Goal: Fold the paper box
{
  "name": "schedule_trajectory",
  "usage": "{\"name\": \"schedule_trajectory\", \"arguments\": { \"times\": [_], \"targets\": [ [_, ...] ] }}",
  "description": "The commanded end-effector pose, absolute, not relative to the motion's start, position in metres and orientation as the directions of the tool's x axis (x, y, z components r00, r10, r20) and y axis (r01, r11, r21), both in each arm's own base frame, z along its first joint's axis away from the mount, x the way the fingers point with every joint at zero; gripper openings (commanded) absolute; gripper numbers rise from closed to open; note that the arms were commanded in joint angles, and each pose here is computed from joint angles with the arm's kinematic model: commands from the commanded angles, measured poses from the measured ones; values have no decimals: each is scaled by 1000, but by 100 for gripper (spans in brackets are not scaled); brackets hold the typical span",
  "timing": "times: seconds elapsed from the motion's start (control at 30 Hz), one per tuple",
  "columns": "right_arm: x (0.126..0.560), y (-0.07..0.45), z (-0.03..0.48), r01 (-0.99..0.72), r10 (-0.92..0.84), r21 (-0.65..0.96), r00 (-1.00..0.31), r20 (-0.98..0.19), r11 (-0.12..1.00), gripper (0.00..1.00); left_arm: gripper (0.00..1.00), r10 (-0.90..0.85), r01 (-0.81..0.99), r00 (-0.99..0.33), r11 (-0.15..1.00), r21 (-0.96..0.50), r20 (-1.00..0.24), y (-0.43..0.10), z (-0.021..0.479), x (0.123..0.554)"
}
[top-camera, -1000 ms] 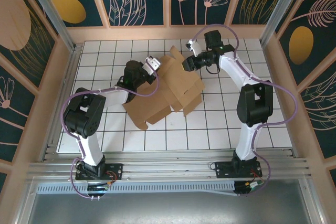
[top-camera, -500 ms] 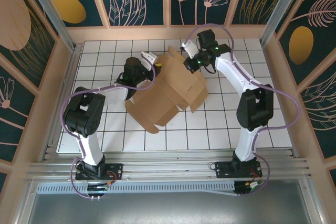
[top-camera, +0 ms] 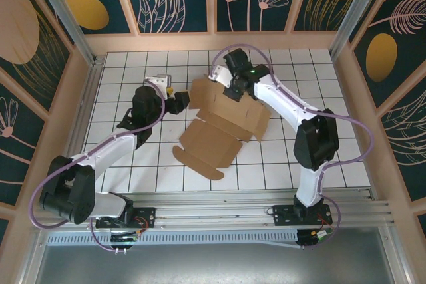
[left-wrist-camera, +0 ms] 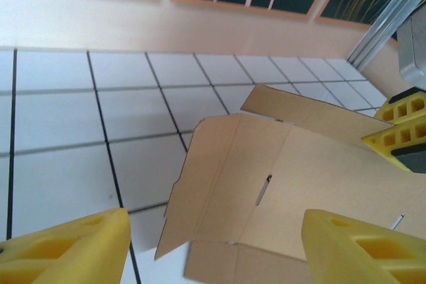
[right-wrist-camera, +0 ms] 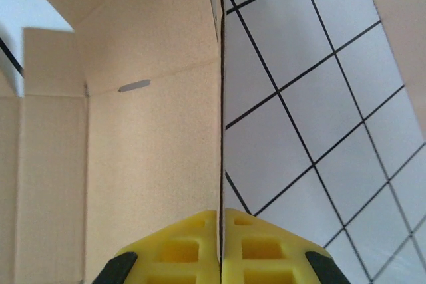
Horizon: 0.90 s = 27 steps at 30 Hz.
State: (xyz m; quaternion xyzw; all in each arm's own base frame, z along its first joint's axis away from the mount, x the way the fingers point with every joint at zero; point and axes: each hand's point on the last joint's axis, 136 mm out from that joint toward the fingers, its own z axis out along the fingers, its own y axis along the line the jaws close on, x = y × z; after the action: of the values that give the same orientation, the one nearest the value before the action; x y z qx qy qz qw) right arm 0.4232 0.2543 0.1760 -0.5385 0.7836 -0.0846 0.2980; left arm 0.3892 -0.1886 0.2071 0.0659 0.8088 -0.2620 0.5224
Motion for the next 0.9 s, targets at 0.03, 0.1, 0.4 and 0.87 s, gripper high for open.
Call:
{"name": "schedule_trajectory", "arguments": {
  "times": [0.03, 0.1, 0.4, 0.87],
  "targets": [
    [425, 249, 199, -724, -937, -609, -161, -309, 325, 0, 65, -228, 325, -587, 813, -483, -777, -194, 189, 373],
    [423, 253, 210, -712, -932, -622, -135, -337, 328, 0, 59, -250, 342, -626, 763, -548, -739, -207, 190, 371],
    [411, 275, 229, -737, -865, -558, -72, -496, 381, 0, 40, -288, 332, -809, 495, -803, -512, -271, 142, 396],
    [385, 269, 199, -747, -889, -576, -43, -457, 332, 0, 35, -387, 241, -807, 473, -848, -446, -282, 116, 452]
  ]
}}
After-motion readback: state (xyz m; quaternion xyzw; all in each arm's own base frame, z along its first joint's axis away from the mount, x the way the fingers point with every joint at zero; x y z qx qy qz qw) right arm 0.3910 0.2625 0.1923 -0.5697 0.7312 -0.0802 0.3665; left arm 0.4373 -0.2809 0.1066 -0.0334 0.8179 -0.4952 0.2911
